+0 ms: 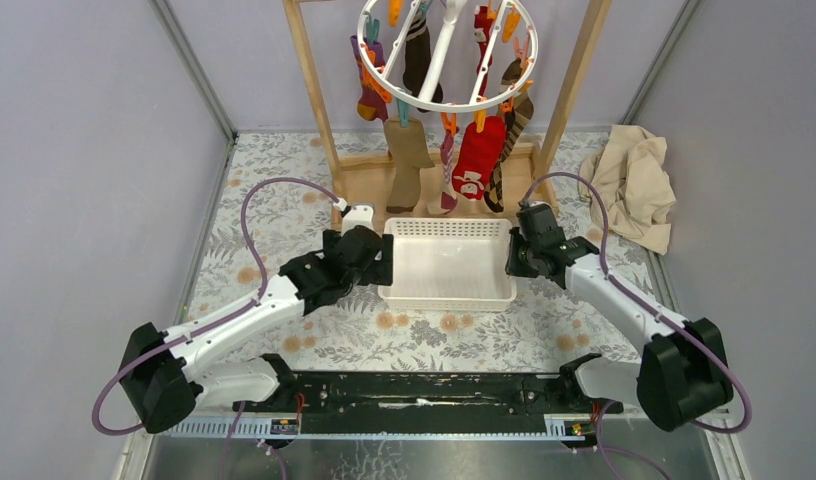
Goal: Remove the socks clipped to the hanger
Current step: Move the bin to the center of the board, then move the clothesline to the center of the board.
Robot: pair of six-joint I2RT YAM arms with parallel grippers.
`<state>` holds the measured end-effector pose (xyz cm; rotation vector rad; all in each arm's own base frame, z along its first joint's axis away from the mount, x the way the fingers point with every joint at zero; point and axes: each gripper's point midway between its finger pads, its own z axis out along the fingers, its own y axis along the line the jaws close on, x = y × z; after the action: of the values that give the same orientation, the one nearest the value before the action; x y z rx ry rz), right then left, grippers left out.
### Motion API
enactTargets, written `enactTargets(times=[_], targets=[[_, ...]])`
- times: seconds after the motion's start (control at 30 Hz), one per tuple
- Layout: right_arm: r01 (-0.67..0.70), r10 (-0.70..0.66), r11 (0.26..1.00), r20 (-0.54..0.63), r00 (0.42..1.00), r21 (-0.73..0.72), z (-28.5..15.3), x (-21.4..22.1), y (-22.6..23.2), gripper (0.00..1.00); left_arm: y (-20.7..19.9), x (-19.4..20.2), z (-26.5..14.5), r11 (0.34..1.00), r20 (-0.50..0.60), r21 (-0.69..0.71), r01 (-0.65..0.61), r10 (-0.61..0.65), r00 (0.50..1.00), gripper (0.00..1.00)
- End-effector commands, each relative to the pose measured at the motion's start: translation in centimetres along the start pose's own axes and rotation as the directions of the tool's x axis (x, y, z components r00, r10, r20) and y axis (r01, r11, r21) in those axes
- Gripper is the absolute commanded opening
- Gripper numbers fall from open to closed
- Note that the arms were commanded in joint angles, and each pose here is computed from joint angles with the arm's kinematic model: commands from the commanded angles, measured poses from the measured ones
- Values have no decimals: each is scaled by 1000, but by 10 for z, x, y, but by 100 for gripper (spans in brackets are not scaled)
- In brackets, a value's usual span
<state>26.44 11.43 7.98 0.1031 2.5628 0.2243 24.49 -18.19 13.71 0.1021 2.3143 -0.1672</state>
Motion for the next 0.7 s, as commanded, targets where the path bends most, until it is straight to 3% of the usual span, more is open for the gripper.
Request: enactTargets(times=[0.0, 0.07, 0.13, 0.2, 0.27, 0.47, 0.6, 0.67], targets=[[-48, 48, 999, 60, 997, -10, -19, -7, 1, 29, -10, -18, 5, 998, 49, 32, 51, -52, 997, 98], [-45, 46, 999, 73, 996, -10, -23, -9, 1, 31, -8, -19, 8, 998, 52, 22, 56, -57, 997, 98], [-34, 34, 999, 72, 997, -8, -23, -10, 0, 45, 2, -22, 13, 997, 67, -25, 71, -70, 995, 98], [-28, 28, 1000, 55, 998, -3, -23, -8, 0, 67, 15, -27, 20, 991, 87, -75, 111, -104, 991, 98], [-30, 30, 1000, 59, 998, -8, -25, -9, 1, 78, 29, -32, 29, 980, 102, -102, 173, -163, 981, 98], [-34, 36, 999, 135, 990, -20, -42, -29, 4, 79, 65, -46, 69, 935, 124, -129, 331, -316, 940, 97], [-42, 48, 998, 175, 983, -39, -53, -43, 9, 77, 82, -48, 102, 916, 96, -168, 364, -352, 931, 54], [-42, 50, 998, 185, 981, -46, -58, -47, 11, 77, 89, -41, 118, 911, 77, -223, 347, -339, 938, 48]])
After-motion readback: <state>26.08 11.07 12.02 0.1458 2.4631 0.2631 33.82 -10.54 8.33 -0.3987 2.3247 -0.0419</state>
